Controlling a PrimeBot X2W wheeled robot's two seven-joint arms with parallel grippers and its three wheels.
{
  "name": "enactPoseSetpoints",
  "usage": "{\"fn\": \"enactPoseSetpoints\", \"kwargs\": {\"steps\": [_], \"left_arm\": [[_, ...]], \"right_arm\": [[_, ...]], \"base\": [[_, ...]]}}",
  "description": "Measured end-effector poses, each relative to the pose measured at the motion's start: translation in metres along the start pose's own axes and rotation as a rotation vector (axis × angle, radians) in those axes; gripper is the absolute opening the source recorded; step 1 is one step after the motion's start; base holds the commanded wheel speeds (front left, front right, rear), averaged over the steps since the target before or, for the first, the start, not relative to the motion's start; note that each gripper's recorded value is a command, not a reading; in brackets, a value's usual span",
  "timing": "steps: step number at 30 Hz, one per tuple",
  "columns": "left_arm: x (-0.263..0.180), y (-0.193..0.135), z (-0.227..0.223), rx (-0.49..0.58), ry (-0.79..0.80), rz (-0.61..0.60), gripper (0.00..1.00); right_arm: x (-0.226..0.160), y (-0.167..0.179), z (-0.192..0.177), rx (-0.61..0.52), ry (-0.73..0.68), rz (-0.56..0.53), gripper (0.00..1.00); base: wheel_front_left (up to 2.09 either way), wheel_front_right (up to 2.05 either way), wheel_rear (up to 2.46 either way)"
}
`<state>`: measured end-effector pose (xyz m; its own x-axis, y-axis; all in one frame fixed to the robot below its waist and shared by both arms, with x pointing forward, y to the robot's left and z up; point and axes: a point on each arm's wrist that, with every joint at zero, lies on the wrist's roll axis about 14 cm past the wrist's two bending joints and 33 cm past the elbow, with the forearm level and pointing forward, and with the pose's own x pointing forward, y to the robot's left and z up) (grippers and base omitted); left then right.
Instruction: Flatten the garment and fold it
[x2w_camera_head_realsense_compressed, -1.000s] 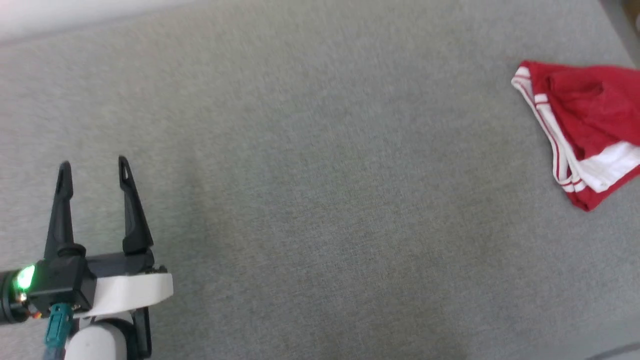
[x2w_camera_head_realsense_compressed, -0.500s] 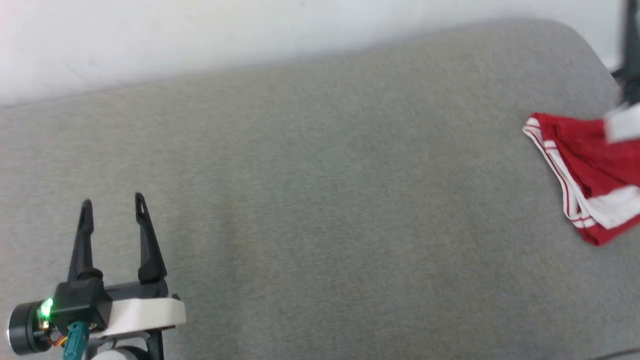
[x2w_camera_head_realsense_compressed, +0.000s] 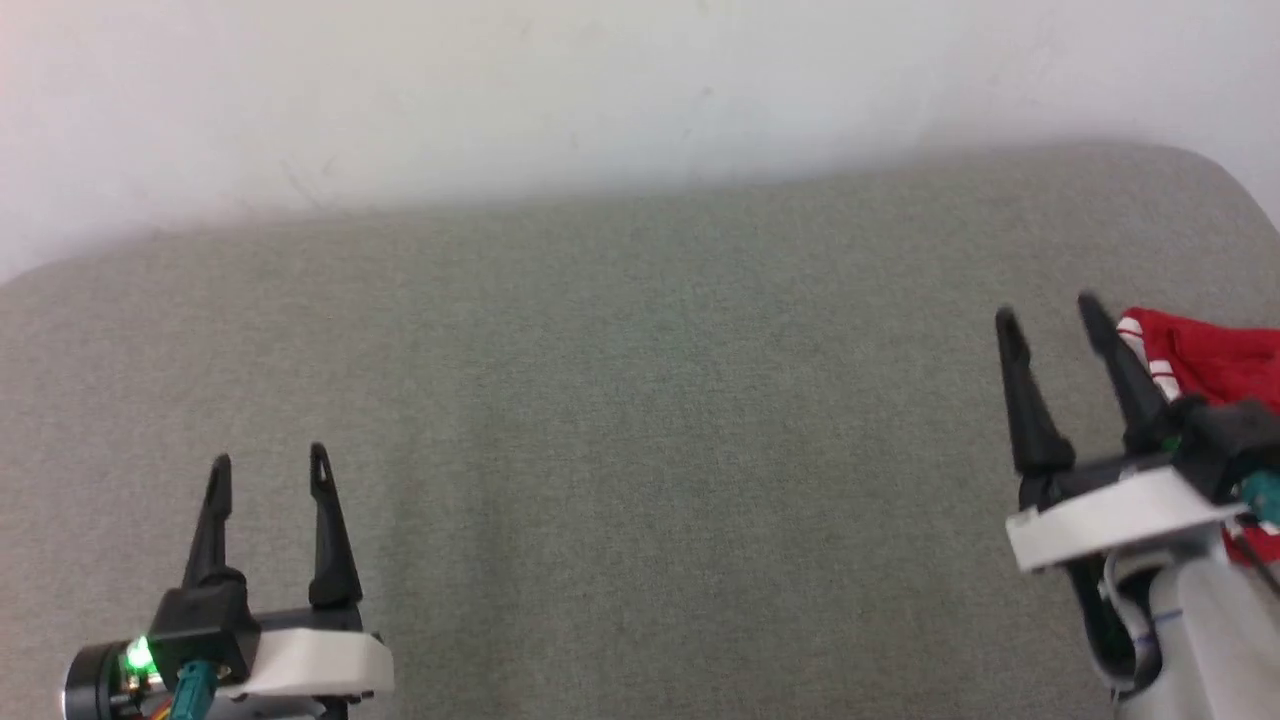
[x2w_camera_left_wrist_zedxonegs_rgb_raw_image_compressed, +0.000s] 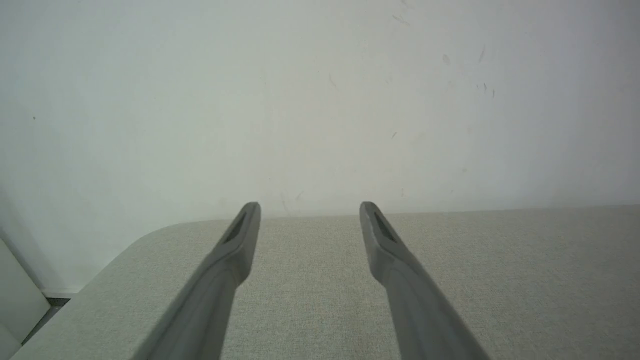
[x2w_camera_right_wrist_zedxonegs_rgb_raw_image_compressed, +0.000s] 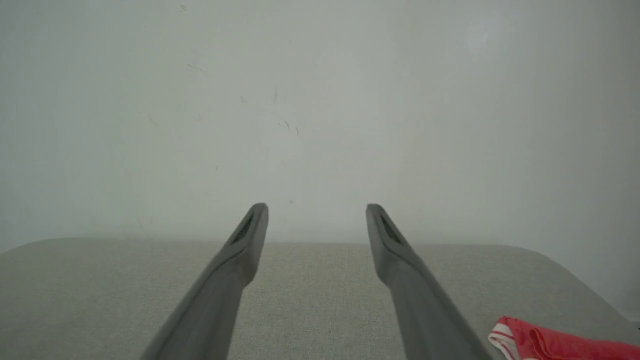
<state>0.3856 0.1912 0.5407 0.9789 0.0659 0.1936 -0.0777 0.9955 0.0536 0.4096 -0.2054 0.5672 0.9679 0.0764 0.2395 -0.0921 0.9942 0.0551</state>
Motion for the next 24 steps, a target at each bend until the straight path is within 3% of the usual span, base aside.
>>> {"fn": "enactPoseSetpoints", "kwargs": {"steps": [9,16,17,24], "left_arm": [[-0.026,0.006,-0.005,-0.002,0.037,0.013,1.0],[-0.034,0.01,-0.004,-0.006,0.037,0.014,1.0],[-0.035,0.01,-0.004,-0.01,0.037,0.013,0.0],[-0.035,0.009,-0.004,-0.011,0.044,0.012,0.0]], "right_arm": [[-0.043,0.006,-0.025,0.06,0.083,-0.037,1.0],[-0.049,0.01,-0.019,0.06,0.066,-0.028,1.0],[-0.049,0.011,-0.018,0.059,0.064,-0.025,0.0],[-0.048,0.012,-0.019,0.056,0.068,-0.02,0.0]], "base": [[0.0,0.0,0.0],[0.0,0.0,0.0],[0.0,0.0,0.0],[0.0,0.0,0.0]]}}
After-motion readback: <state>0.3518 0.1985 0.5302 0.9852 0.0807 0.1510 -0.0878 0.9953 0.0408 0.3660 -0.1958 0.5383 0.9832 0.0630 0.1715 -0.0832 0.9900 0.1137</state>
